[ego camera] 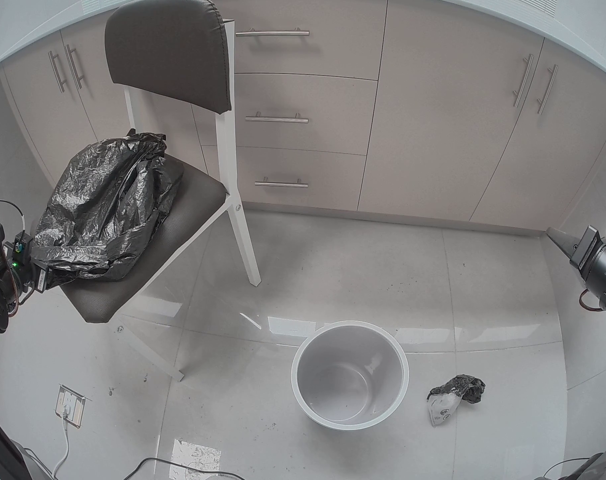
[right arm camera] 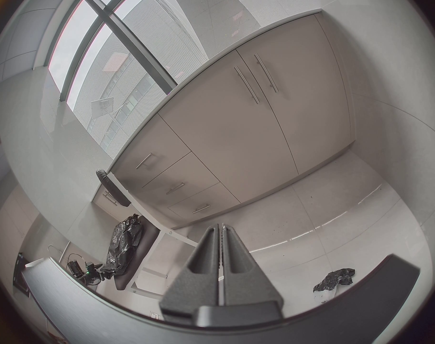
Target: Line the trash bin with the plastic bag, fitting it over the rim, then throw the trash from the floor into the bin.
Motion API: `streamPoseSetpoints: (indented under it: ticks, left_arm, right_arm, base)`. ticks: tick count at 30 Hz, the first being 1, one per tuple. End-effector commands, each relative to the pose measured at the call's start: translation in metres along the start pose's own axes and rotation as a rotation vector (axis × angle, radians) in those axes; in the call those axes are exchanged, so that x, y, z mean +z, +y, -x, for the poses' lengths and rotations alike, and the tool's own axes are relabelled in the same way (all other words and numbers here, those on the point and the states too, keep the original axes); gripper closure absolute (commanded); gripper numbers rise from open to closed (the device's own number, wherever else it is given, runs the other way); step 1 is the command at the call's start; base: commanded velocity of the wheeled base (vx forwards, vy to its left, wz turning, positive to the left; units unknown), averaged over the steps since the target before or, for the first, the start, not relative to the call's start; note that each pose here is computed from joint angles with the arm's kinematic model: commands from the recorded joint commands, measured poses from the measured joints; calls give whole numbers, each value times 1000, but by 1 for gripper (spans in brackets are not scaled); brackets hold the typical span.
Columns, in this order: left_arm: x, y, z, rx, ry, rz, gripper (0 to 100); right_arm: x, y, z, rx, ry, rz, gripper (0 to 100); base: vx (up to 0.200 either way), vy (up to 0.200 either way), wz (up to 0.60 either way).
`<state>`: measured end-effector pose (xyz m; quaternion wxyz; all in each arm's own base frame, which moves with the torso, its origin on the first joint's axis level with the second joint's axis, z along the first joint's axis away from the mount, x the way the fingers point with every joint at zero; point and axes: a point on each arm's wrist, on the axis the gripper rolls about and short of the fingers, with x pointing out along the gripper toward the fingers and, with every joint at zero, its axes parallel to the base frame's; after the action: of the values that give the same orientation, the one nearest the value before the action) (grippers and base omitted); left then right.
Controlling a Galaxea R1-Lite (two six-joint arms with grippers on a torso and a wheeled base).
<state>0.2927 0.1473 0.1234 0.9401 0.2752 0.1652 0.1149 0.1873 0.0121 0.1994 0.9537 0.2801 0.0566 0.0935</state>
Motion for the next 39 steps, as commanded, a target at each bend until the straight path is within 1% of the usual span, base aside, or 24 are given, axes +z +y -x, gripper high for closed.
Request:
streamPoseSetpoints:
  ticks: [1,7,10,13,14,15,16,19,20,22,24,25,26,27,28,29,30,31,32,33,34,36,38,39]
  left_arm:
    - [0,-1,0,-3,0,0,100]
    - [0,0,0,-6,-4,32,100]
    - [2,-1,1,-42,-34,99,100]
    - [19,-2,6,-85,-99,314,100]
    - [30,-2,11,-93,-130,431,100]
    - [46,-2,18,-114,-173,598,100]
    - [59,-4,26,-143,-209,727,100]
    - [102,-8,61,-281,-300,1147,100]
    - [114,-10,76,-338,-294,1281,100]
    - [124,-13,94,-393,-225,1412,100]
    - [149,-20,124,-506,-58,1562,100]
    - [157,-24,132,-551,25,1606,100]
    - [163,-31,137,-596,102,1628,100]
    - [172,-43,145,-700,233,1631,100]
    - [178,-52,150,-785,311,1618,100]
    - [181,-60,154,-860,375,1598,100]
    - [182,-63,155,-898,402,1589,100]
    - [188,-78,162,-1044,480,1534,100]
    - [191,-86,165,-1115,517,1498,100]
    - [193,-91,167,-1151,533,1477,100]
    - [199,-104,172,-1238,570,1417,100]
    - [211,-123,182,-1330,583,1344,100]
    - [223,-138,193,-1402,577,1285,100]
    - [223,-139,194,-1406,580,1279,100]
  right_arm:
    - [0,0,1,1,-2,1,100]
    - [0,0,1,1,-2,1,100]
    - [0,0,2,3,-5,3,100]
    - [0,1,3,3,-5,4,100]
    - [-1,0,4,4,-3,4,100]
    - [-3,0,5,4,3,5,100]
    - [-4,0,5,5,9,9,100]
    - [-9,1,5,13,25,16,100]
    - [-12,1,4,22,38,19,100]
    - [-16,3,4,38,46,22,100]
    - [-20,9,7,78,55,30,100]
    - [-24,12,8,95,71,38,100]
    - [-28,14,8,106,88,45,100]
    - [-34,15,7,116,119,57,100]
    - [-40,14,6,118,145,61,100]
    - [-44,14,5,119,165,64,100]
    - [-46,14,4,121,175,64,100]
    - [-53,15,1,131,201,67,100]
    - [-55,14,-1,129,209,65,100]
    - [-57,13,-2,128,213,67,100]
    - [-61,11,-4,125,224,66,100]
    - [-65,12,-7,134,229,75,100]
    - [-71,15,-8,158,249,90,100]
    - [-71,16,-8,161,250,92,100]
  base:
    - [0,0,0]
    - [0,0,0]
    - [0,0,0]
    - [0,0,0]
    - [0,0,0]
    - [0,0,0]
    - [0,0,0]
    - [0,0,0]
    - [0,0,0]
    - [0,0,0]
    - [0,0,0]
    - [0,0,0]
    - [0,0,0]
    - [0,0,0]
    - [0,0,0]
    - [0,0,0]
    - [0,0,0]
    - [0,0,0]
    - [0,0,0]
    - [0,0,0]
    - [0,0,0]
    - [0,0,0]
    - [0,0,0]
    - [0,0,0]
